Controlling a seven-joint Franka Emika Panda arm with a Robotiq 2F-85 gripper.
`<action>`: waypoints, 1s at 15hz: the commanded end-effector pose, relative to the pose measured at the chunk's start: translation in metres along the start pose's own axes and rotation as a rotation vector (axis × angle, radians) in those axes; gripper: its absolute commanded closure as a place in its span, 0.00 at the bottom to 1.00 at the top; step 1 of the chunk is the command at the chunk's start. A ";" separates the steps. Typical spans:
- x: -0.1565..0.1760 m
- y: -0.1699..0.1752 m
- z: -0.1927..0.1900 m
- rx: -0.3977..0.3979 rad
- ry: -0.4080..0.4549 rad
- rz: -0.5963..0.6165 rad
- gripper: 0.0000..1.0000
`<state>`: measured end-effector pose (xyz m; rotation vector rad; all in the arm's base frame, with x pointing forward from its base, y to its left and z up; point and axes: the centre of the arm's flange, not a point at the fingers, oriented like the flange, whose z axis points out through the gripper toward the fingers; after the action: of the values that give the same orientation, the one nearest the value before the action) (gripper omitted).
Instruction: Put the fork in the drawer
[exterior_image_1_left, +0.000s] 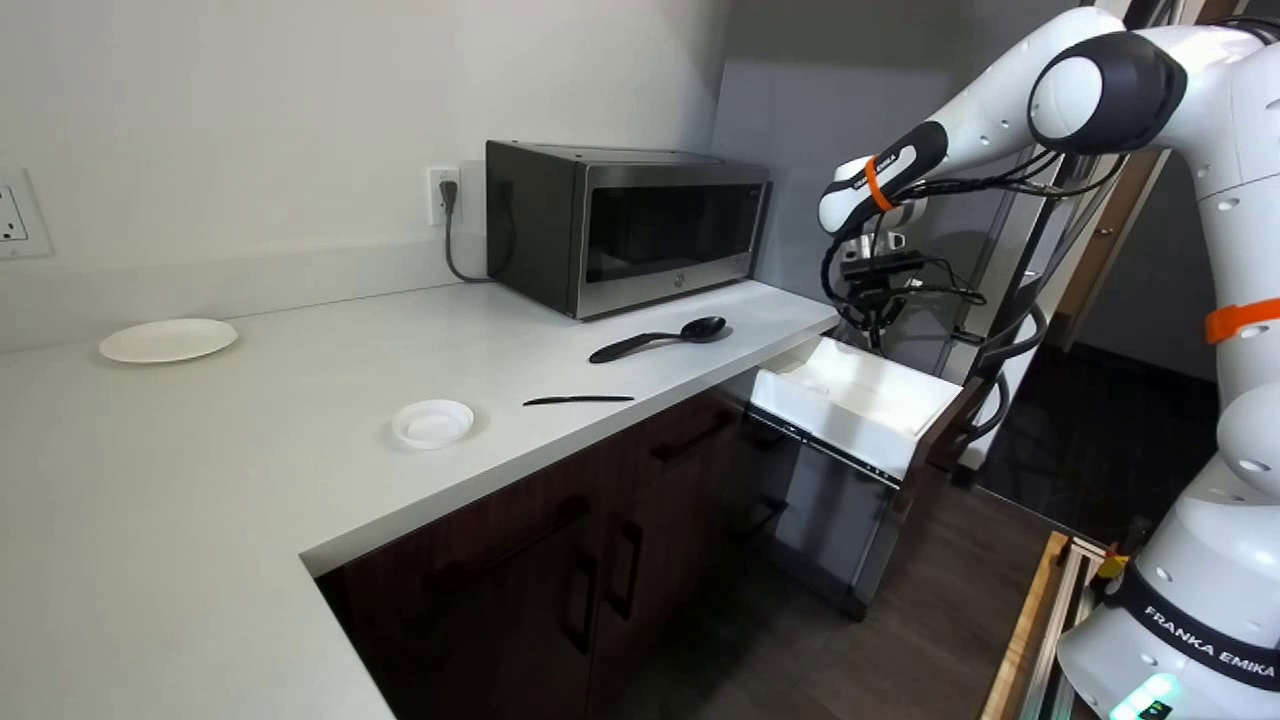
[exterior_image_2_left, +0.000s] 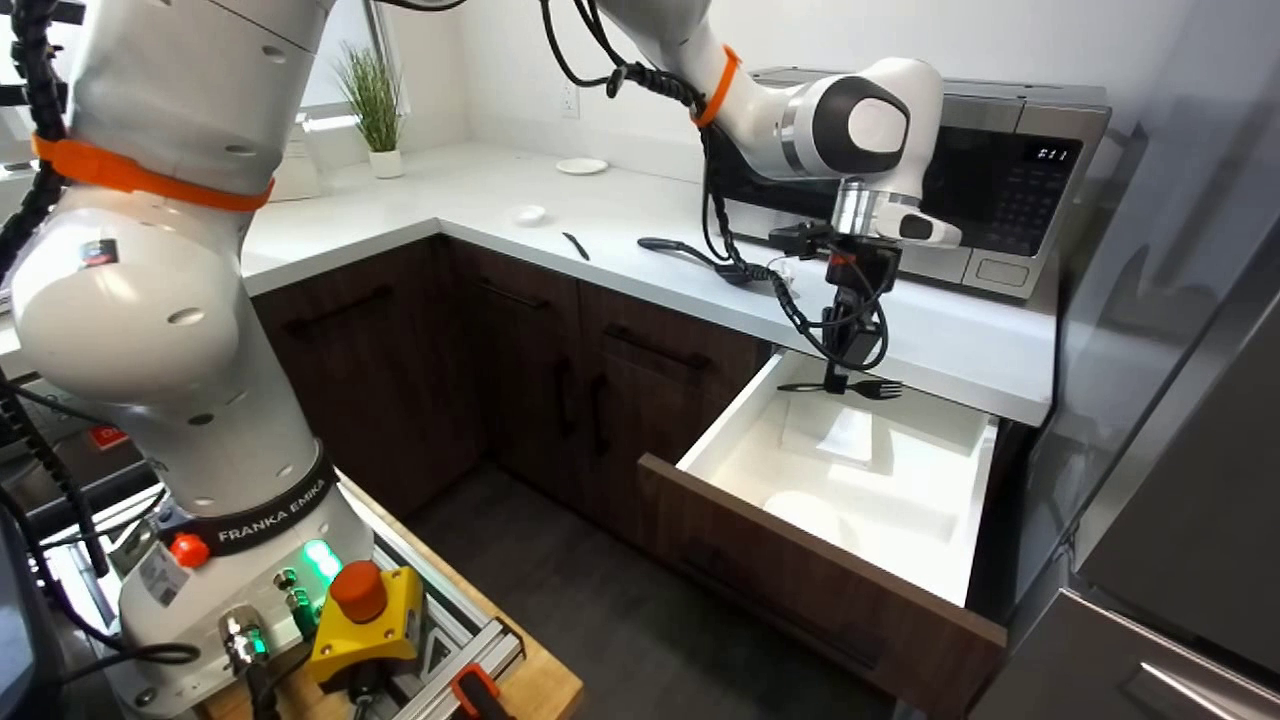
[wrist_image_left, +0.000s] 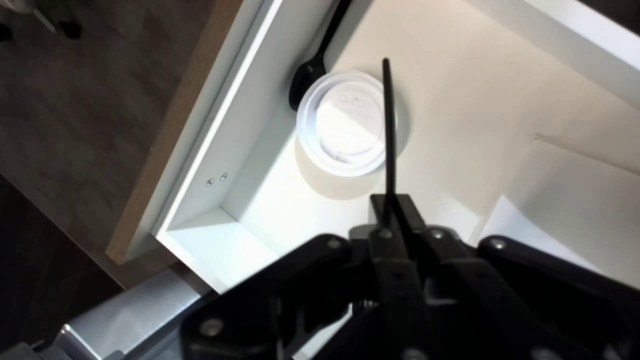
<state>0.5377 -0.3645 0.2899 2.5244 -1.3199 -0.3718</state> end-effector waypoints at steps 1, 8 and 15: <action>0.011 0.001 0.012 -0.013 -0.091 0.175 0.69; -0.027 -0.020 -0.035 0.052 -0.047 0.019 0.18; -0.159 -0.083 -0.116 0.080 0.077 -0.357 0.00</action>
<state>0.5737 -0.2422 0.3678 2.7340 -1.0739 -0.3045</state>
